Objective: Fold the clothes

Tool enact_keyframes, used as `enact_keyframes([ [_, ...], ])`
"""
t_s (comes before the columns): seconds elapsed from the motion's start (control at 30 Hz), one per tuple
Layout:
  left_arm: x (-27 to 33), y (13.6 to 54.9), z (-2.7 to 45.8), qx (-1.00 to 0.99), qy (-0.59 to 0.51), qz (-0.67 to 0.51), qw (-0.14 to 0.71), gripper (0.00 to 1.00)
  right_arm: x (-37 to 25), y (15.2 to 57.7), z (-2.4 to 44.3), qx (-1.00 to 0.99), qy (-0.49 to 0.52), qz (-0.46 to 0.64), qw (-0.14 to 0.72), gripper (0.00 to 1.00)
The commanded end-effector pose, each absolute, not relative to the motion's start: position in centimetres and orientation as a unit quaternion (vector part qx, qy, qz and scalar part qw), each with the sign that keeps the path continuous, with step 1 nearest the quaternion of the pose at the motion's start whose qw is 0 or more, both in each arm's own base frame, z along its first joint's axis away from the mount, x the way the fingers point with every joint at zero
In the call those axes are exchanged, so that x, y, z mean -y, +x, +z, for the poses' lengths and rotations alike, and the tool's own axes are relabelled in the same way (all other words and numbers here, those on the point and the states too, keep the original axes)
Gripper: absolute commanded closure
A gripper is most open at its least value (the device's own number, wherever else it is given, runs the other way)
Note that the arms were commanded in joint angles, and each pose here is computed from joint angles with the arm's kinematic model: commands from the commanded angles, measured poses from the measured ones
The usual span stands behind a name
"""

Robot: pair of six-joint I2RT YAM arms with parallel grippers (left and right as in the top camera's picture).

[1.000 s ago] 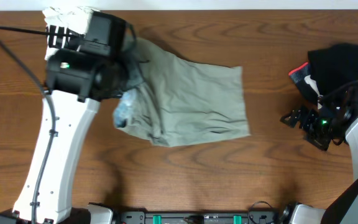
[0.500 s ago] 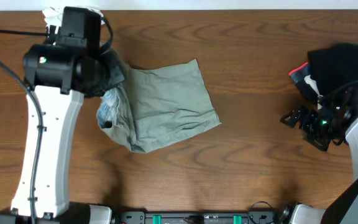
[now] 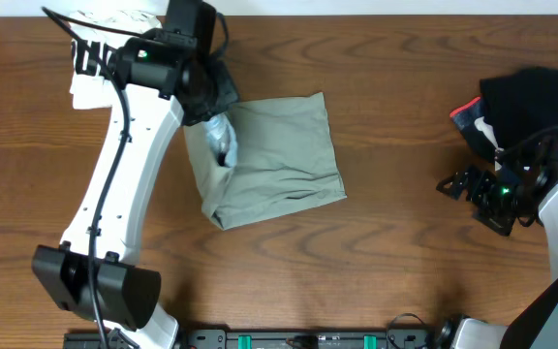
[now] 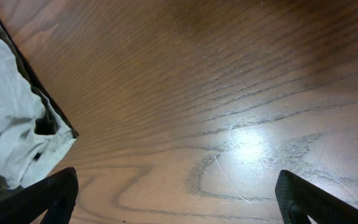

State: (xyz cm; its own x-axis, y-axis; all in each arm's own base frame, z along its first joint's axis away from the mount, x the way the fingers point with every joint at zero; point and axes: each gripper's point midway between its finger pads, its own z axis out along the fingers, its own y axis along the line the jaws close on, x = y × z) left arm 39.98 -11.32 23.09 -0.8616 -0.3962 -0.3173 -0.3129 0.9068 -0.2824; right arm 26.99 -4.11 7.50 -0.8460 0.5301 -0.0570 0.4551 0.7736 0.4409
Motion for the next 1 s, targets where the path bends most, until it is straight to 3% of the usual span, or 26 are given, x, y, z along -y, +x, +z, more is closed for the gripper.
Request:
enact_keyframes([
  [0.0,13.1,40.8,24.6,-0.943,-0.214,-0.161,0.2,0.94,3.9,27.3,7.8,-0.94,0.251,0.213,0.094,0.01],
  [0.17,16.1,41.7,25.8,-0.93,-0.206,-0.223,0.208,0.94,3.9,27.3,7.7,-0.94,0.251,0.213,0.093,0.01],
  [0.57,18.7,41.0,25.8,-0.933,-0.183,-0.231,0.206,0.94,3.9,27.3,6.8,-0.94,0.25,0.212,0.098,0.01],
  [0.73,16.0,40.1,25.0,-0.943,-0.195,-0.199,0.184,0.94,3.8,27.1,6.8,-0.94,0.25,0.213,0.095,0.01],
  [0.97,9.7,35.8,22.9,-0.964,-0.216,-0.12,0.097,0.94,3.9,27.4,6.8,-0.939,0.252,0.212,0.102,0.01],
])
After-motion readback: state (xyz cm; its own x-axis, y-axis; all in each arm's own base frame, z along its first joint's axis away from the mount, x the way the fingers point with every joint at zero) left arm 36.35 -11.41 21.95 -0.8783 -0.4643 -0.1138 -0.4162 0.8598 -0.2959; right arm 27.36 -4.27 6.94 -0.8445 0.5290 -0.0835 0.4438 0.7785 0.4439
